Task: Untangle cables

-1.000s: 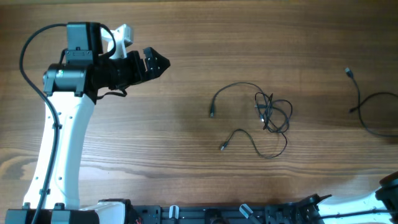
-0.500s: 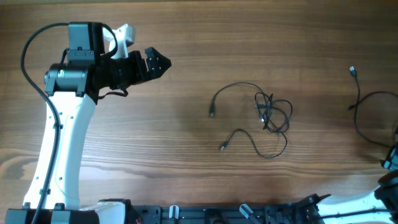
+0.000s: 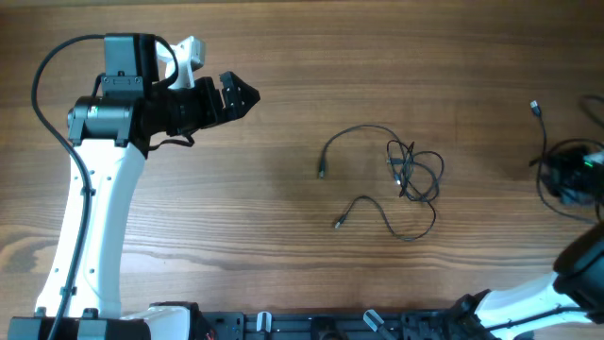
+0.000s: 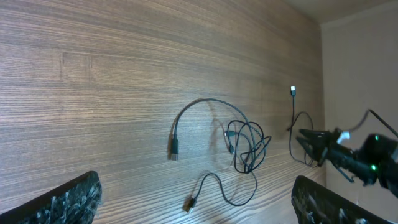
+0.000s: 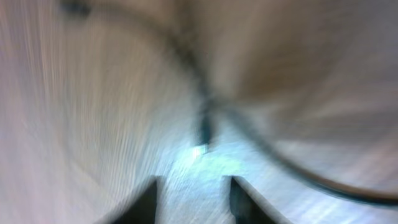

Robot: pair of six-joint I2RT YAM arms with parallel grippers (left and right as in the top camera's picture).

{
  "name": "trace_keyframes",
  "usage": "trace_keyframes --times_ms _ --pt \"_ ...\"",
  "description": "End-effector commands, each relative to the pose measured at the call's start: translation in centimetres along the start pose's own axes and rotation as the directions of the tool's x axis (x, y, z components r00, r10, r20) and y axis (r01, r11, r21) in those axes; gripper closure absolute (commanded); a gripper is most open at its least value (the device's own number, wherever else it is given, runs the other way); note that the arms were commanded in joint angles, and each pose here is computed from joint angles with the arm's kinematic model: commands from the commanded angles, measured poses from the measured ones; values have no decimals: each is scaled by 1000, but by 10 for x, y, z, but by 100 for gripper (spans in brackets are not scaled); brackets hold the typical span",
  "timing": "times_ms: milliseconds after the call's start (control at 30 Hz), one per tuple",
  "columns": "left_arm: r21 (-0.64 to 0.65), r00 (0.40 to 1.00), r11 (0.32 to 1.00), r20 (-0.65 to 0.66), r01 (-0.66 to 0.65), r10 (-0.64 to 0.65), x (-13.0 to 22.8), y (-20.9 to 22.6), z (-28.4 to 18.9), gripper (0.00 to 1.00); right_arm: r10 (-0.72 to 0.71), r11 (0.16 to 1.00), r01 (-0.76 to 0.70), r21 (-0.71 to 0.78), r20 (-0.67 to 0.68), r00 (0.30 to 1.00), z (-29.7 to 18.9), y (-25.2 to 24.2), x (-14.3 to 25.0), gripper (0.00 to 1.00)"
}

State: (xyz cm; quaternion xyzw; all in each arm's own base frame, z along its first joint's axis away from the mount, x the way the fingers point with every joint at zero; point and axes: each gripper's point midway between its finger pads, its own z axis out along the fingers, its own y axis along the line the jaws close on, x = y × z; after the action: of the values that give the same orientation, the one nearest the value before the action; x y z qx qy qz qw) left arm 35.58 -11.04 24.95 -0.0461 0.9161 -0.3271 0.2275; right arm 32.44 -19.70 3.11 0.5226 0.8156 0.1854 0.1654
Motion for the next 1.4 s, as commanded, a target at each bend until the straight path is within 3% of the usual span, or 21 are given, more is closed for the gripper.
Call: trace_keyframes --times_ms 0,100,267,733,867,1167,1367 --pt "-5 999 999 8 -32 32 0 -1 -1 0 -268 954 265 144 1 964 20 11 14 96" --pt "-5 999 999 8 -31 31 0 -1 -1 0 -349 907 329 262 35 936 26 15 13 96" --pt "-5 999 999 8 -32 32 0 -1 -1 0 -364 853 300 428 77 928 28 2 7 96" --pt "-5 999 1000 7 -31 31 0 -1 -1 0 -362 850 282 445 105 926 82 -17 -10 96" --pt "-5 1000 1000 7 -30 31 0 -1 -1 0 -355 808 251 532 101 929 85 -41 -14 96" --pt "-5 1000 1000 7 -31 31 0 -1 -1 0 -76 742 -81 666 203 976 53 -116 -18 96" --pt "-5 1000 1000 7 -31 31 0 -1 -1 0 130 697 -318 643 323 937 29 -163 -30 96"
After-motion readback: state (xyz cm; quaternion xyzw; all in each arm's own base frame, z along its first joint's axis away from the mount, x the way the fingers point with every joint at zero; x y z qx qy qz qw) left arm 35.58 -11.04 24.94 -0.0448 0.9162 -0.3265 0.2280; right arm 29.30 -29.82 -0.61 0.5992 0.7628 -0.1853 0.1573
